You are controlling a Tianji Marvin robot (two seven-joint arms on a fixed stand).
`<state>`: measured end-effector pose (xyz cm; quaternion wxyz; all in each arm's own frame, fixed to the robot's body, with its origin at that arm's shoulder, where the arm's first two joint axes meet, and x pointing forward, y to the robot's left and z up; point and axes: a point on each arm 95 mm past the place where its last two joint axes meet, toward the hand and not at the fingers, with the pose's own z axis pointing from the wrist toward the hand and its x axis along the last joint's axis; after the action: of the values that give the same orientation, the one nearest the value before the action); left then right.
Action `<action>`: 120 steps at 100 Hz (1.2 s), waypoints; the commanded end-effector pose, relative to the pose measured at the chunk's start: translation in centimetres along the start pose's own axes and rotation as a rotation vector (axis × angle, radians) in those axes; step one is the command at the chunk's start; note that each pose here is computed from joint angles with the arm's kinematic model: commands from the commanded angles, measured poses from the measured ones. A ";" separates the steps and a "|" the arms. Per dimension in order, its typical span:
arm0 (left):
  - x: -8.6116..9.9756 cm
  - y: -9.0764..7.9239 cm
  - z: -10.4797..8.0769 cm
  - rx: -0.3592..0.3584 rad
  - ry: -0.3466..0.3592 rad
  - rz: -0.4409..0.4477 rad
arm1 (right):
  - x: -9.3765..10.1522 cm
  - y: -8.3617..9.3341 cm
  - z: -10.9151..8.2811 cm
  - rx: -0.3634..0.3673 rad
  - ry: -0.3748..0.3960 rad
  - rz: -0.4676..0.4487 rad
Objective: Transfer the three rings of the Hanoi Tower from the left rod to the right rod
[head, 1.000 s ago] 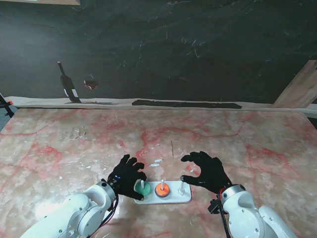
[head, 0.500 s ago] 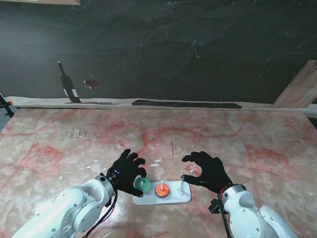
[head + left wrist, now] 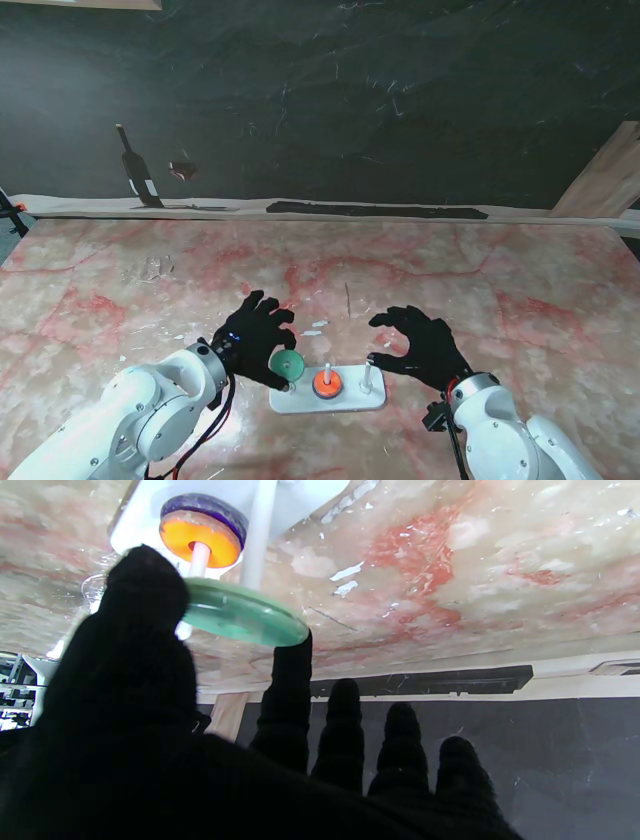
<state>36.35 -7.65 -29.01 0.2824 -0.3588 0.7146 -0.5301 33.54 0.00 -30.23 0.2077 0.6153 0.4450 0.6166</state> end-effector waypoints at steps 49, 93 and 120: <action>1.9 -2.4 1.2 0.054 0.067 0.007 | -1.9 -0.2 -1.3 -0.039 -0.118 -0.009; 5.0 -3.2 4.9 0.094 0.161 -0.052 | -3.9 -0.3 -1.6 -0.056 -0.211 0.014; 6.3 -2.6 7.2 0.083 0.209 -0.080 | -4.6 -0.4 -1.6 -0.055 -0.229 0.025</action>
<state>38.51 -16.74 -29.00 0.1996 -0.3200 0.7054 -0.6002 32.88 -3.95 -32.50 0.2695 0.6767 0.3946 0.5601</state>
